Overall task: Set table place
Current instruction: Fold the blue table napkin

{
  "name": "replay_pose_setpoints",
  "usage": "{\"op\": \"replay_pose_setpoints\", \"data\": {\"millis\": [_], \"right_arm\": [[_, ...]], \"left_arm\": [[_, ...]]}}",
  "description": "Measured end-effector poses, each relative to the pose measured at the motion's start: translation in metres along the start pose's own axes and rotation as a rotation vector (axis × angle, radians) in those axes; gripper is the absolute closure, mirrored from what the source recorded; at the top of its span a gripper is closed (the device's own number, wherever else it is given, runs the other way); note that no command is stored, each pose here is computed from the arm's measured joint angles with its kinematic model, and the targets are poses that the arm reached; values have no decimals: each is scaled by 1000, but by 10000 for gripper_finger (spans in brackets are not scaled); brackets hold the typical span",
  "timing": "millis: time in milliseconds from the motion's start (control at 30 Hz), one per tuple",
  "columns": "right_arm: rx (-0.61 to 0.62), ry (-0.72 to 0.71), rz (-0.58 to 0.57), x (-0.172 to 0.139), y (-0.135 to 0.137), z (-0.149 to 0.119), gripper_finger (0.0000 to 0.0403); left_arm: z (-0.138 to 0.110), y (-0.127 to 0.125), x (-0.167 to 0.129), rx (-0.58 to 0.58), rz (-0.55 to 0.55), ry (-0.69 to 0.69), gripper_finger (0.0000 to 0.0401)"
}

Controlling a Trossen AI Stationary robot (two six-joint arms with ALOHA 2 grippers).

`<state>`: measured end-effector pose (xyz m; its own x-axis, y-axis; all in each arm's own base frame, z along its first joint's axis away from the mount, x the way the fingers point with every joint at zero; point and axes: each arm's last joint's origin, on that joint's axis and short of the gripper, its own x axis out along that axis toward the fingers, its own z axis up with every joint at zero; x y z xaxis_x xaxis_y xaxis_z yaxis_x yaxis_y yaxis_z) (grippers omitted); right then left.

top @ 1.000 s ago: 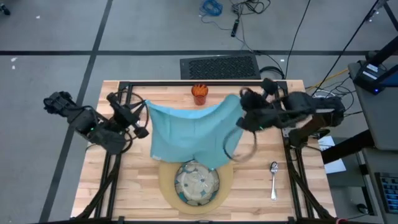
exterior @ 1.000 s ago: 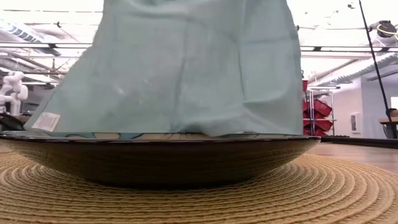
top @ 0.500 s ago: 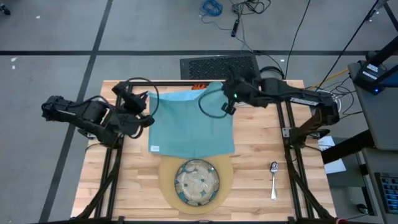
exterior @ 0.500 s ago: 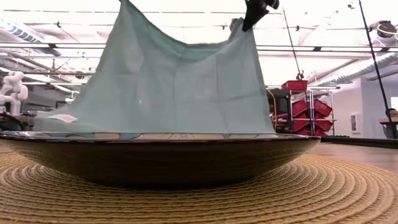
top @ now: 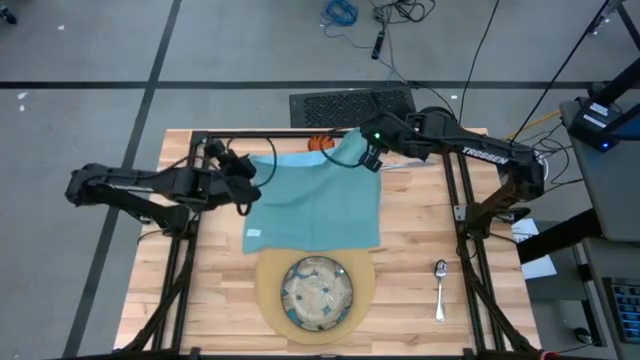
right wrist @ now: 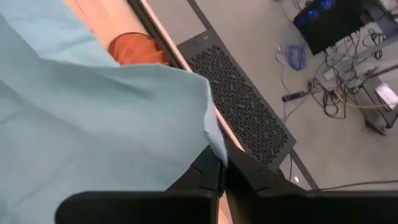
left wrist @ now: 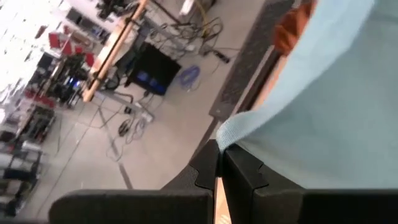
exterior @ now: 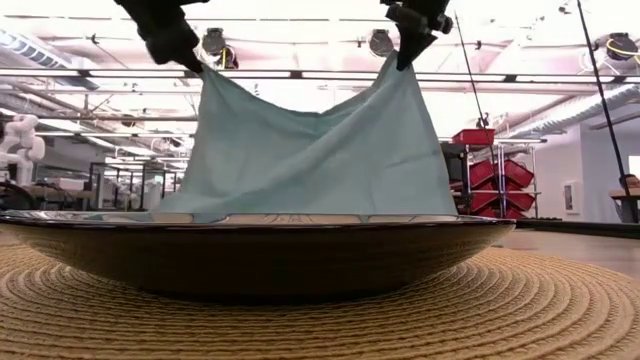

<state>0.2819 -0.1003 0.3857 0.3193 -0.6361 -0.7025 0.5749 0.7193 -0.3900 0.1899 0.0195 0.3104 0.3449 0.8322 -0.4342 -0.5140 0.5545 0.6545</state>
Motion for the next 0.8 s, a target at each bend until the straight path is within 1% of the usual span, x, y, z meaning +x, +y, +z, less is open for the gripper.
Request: {"op": "replay_pose_setpoints", "data": {"millis": [133, 167, 233, 300, 367, 467, 600, 667, 800], "right_arm": [[36, 17, -10, 7, -12, 0, 403], [43, 18, 9, 8, -14, 0, 403], [53, 32, 88, 9, -12, -1, 403], [45, 52, 151, 10, -5, -4, 403], [29, 86, 184, 13, 4, -10, 403], [16, 157, 266, 17, 19, -21, 403], [1, 207, 298, 19, 36, -34, 403], [1, 213, 347, 16, 43, -38, 403], [-11, 244, 369, 18, 60, -48, 403]], "left_arm": [[1, 7, 6, -2, 21, 12, 401], [1, 8, 7, -6, 22, 15, 401], [1, 8, 8, -15, -5, 20, 401], [-1, 7, 8, -21, -41, 36, 401], [-4, 6, 7, -26, -78, 53, 401], [-8, 4, 7, -37, -147, 90, 401], [-14, 1, 3, -49, -210, 138, 401], [-16, -1, 1, -58, -249, 158, 401], [-19, -7, -3, -74, -331, 176, 401]]}}
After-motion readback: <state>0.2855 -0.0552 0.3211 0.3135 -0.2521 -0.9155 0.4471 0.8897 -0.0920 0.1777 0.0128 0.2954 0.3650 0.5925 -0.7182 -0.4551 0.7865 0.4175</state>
